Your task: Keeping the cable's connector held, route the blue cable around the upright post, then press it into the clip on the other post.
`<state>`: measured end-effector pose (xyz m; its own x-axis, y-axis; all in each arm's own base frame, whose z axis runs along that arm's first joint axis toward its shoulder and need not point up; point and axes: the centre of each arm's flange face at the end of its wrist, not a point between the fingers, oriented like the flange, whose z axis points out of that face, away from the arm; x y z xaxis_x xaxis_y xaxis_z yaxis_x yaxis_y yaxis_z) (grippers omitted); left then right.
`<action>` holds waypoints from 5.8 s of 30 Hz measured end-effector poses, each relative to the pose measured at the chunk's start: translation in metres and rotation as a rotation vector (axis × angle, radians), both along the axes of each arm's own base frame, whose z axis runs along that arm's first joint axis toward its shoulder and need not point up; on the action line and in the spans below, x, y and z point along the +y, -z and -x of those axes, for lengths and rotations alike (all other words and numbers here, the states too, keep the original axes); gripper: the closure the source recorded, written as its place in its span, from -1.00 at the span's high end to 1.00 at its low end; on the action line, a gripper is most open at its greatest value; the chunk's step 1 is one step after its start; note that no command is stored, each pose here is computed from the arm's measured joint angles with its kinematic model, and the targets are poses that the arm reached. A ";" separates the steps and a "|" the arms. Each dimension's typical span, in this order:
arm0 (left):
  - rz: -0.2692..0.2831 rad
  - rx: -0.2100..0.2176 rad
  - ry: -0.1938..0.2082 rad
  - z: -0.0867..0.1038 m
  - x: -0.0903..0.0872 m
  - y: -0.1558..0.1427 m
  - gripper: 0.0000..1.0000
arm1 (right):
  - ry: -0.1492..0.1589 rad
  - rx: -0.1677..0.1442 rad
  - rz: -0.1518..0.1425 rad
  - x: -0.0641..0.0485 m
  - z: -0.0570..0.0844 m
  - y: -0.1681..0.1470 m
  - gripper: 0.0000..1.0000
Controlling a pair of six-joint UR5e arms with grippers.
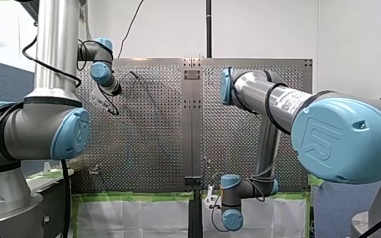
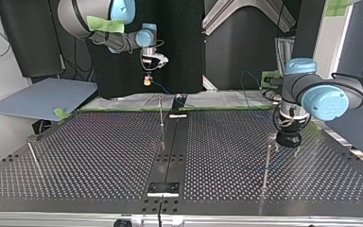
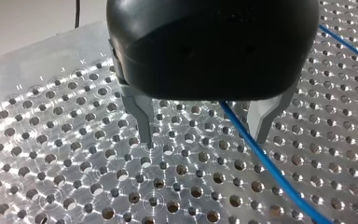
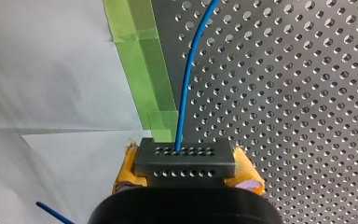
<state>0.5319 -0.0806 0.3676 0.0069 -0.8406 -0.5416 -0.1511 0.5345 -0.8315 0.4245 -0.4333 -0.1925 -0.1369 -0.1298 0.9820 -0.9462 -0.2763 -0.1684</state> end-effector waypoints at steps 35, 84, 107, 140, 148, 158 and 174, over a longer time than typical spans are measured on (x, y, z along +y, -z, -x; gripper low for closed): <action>0.013 0.008 0.082 0.046 -0.037 -0.032 1.00 | 0.000 -0.001 -0.001 -0.003 -0.002 -0.001 -1.00; -0.223 -0.120 0.051 0.152 -0.062 -0.116 1.00 | 0.000 0.003 -0.005 -0.003 -0.002 -0.001 -1.00; -0.422 0.027 0.102 0.150 -0.078 -0.092 1.00 | -0.001 0.027 -0.013 -0.002 -0.001 0.000 -1.00; -0.694 0.033 0.158 0.109 -0.079 -0.111 1.00 | -0.002 0.060 -0.026 0.000 0.000 0.002 -1.00; -0.759 0.022 0.200 0.109 -0.083 -0.110 1.00 | 0.000 0.063 -0.032 0.000 0.001 0.003 -1.00; -0.827 0.020 0.206 0.109 -0.084 -0.111 1.00 | 0.003 0.041 -0.024 -0.001 0.000 0.002 -1.00; -0.843 0.045 0.149 0.110 -0.079 -0.111 1.00 | 0.001 0.044 -0.025 -0.001 0.000 0.002 -1.00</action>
<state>0.4222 -0.1596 0.4788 -0.1079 -0.1469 -0.9832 -0.0531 0.9885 -0.1419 0.4248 -0.4344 -0.1942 -0.0940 -0.1543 0.9835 -0.9530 -0.2718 -0.1337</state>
